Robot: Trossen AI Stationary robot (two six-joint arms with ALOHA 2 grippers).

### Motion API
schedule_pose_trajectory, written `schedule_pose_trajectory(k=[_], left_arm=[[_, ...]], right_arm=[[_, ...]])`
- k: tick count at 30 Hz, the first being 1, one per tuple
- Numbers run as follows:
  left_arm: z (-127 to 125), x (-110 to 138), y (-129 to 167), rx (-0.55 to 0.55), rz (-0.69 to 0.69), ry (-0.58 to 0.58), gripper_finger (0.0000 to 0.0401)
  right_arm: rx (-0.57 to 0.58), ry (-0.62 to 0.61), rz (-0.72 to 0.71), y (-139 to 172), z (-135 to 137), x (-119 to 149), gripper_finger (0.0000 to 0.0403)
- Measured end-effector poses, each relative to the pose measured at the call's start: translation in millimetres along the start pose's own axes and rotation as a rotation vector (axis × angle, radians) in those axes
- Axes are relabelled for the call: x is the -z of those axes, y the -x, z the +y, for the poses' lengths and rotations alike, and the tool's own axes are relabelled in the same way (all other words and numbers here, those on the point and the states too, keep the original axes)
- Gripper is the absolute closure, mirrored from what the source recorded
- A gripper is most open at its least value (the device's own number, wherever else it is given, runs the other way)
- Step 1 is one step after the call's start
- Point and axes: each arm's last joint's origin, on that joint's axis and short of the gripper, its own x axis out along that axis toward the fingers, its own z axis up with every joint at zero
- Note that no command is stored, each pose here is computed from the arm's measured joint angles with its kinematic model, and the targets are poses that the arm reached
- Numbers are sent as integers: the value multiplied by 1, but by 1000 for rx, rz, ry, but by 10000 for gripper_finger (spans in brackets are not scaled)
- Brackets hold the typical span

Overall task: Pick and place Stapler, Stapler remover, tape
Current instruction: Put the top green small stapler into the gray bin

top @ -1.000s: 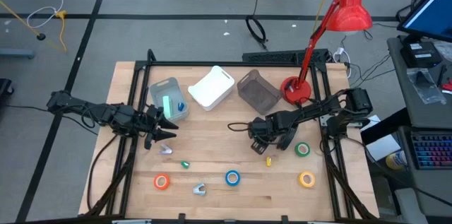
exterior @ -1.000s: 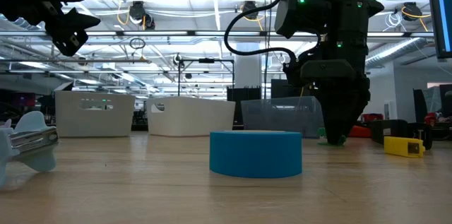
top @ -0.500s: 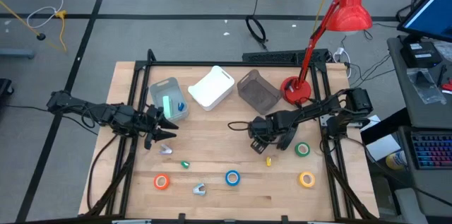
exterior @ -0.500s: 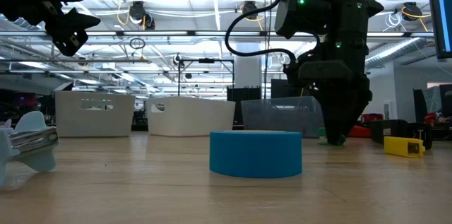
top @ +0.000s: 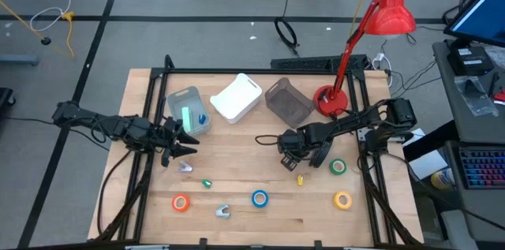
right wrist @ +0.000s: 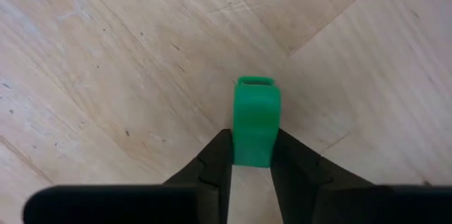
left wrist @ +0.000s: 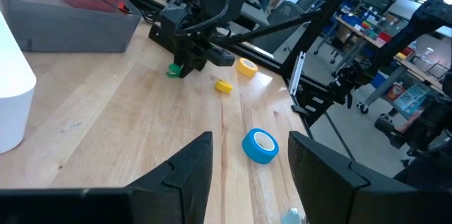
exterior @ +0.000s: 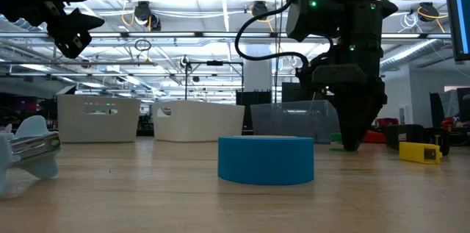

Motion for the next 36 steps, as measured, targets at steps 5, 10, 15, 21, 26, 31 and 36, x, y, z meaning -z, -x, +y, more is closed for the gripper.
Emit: schedule_pose_trajectory(k=[5, 10, 15, 21, 26, 31, 36], left_arm=[[0, 0, 0, 0, -2, 3, 215], [-2, -3, 0, 16, -34, 6, 215], [-3, -8, 0, 13, -98, 13, 215], [-5, -14, 1, 2, -172, 9, 215], [-5, -15, 1, 5, -182, -6, 215], [-5, -19, 2, -29, -238, 10, 215], [-6, -25, 4, -83, -335, 34, 215]], right_arm=[[-12, -9, 22, 0, 0, 1, 332], [-42, -9, 43, 7, 0, 4, 336], [-94, -26, -4, 25, -1, 4, 332], [-178, -47, -71, 50, -2, 6, 336], [-299, -83, -168, 70, 2, 3, 331], [-443, -93, -283, 87, 9, -4, 336], [-545, -102, -366, 95, 15, -12, 333]])
